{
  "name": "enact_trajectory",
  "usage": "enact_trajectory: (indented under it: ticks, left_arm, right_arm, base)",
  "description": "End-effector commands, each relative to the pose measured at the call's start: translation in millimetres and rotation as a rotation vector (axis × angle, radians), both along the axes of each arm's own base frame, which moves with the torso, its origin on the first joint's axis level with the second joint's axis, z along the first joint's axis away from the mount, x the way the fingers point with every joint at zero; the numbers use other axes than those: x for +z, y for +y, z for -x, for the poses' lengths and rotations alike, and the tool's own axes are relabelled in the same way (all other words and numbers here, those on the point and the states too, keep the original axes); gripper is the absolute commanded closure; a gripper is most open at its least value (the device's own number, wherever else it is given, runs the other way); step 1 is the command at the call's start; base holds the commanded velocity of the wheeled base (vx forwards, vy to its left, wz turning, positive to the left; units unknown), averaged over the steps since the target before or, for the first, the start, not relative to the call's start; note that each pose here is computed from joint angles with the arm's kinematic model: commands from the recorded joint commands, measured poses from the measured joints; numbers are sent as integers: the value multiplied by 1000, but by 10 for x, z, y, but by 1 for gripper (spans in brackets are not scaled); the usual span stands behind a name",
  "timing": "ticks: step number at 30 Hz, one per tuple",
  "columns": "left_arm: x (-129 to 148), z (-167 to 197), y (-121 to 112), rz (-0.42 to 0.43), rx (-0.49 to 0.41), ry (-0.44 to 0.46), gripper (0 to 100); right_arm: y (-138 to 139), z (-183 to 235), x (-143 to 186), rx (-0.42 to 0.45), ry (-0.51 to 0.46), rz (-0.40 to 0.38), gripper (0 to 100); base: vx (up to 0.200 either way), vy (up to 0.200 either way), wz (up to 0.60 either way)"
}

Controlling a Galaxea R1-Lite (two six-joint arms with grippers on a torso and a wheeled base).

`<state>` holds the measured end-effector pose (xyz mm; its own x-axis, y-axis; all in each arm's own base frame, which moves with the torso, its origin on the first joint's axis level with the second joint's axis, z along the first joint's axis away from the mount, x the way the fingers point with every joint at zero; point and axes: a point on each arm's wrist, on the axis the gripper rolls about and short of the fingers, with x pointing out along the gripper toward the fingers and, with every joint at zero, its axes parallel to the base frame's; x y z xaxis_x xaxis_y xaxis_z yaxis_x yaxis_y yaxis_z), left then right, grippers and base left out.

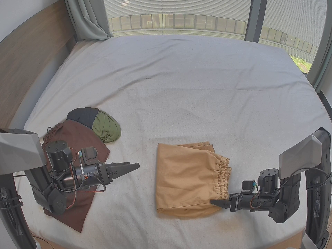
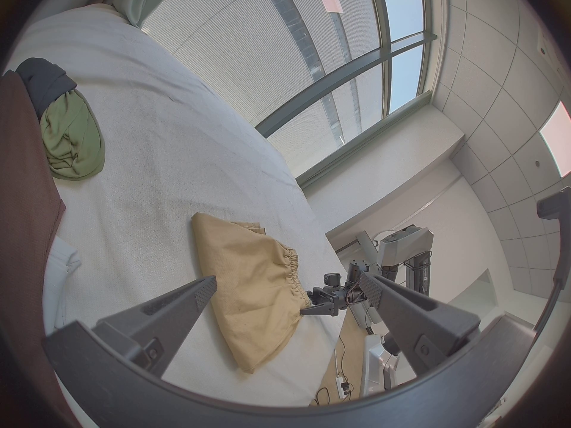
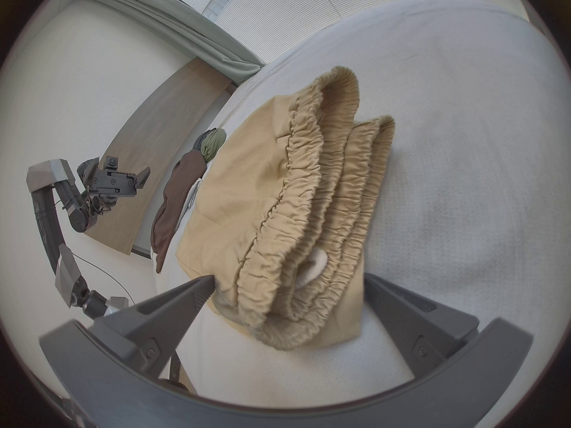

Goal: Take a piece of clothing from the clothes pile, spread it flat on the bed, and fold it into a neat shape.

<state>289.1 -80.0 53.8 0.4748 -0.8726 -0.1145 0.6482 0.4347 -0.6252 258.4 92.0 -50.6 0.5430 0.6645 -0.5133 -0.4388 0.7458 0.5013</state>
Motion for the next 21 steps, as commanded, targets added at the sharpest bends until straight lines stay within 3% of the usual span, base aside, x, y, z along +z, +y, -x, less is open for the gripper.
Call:
enact_trajectory:
  ticks: [1,8,19,20,21]
  left_arm:
    - [3,-1,1,1,0,-1,0]
    - [7,0,1,1,0,-2,0]
    - [12,0,6,1,2,-4,0]
    - [12,0,6,1,2,-4,0]
    - [7,-1,6,0,2,-4,0]
  right_arm:
    - [117,-53,-69,8,21,-28,0]
    - [215,-144,-20,-12,22,-87,0]
    - [213,-140,-26,-16,23,-84,0]
    - [213,-140,-26,-16,23,-84,100]
    - [212,-137,-27,-16,25,-84,100]
  base:
    - [0,0,0]
    - [0,0,0]
    - [0,0,0]
    - [0,0,0]
    - [0,0,0]
